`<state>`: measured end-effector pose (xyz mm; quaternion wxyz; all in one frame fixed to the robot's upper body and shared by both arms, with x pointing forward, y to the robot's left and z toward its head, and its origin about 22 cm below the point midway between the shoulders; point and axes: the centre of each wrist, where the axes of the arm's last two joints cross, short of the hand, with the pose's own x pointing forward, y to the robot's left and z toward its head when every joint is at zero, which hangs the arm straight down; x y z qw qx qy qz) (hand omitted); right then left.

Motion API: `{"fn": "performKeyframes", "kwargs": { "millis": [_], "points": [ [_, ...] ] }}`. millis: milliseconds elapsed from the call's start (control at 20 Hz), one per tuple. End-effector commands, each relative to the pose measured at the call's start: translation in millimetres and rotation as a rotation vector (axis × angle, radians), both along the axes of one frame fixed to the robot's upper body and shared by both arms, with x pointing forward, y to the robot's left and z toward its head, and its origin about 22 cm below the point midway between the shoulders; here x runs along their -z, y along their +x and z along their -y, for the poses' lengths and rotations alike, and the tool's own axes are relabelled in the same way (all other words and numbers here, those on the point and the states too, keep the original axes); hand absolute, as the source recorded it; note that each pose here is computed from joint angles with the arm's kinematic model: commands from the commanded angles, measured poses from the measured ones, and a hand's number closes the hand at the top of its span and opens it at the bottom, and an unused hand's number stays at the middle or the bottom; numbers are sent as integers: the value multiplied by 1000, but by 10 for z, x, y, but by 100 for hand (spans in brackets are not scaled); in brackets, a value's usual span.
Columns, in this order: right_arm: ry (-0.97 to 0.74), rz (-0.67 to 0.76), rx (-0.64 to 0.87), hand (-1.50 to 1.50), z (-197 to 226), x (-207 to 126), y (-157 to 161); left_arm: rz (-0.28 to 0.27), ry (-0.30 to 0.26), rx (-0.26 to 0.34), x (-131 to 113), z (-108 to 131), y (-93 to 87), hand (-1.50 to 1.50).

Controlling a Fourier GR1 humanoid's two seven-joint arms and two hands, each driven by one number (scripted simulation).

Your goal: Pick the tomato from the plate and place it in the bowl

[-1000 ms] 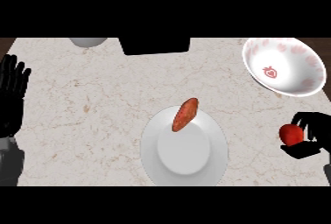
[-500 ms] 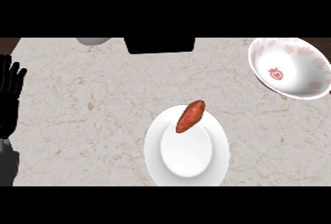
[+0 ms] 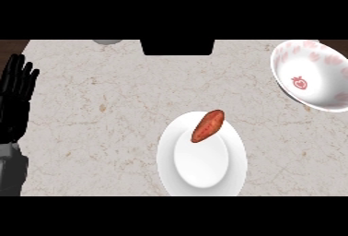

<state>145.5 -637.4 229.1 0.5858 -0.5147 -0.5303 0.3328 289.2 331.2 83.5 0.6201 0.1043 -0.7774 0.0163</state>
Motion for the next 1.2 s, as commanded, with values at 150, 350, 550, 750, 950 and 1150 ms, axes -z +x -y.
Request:
{"fn": "performKeyframes", "kwargs": {
  "millis": [150,350,550,750,950,1150],
  "points": [
    [223,175,-168,150,101,-327,-31,-12,9,17,-10,-26,50,0],
    [252,138,-201,150,-87,-562,360,9,-3,42,-75,123,193,0],
    [302,118,-205,150,-217,-717,585,-12,0,44,-3,93,135,0],
    [283,71,-231,150,-424,-687,936,25,-13,63,91,246,72,0],
    [288,13,-281,150,-789,-785,1382,11,8,41,79,177,212,0],
    [302,-60,-287,150,-1095,-682,1724,-1,16,27,-15,57,85,0]
  ]
}}
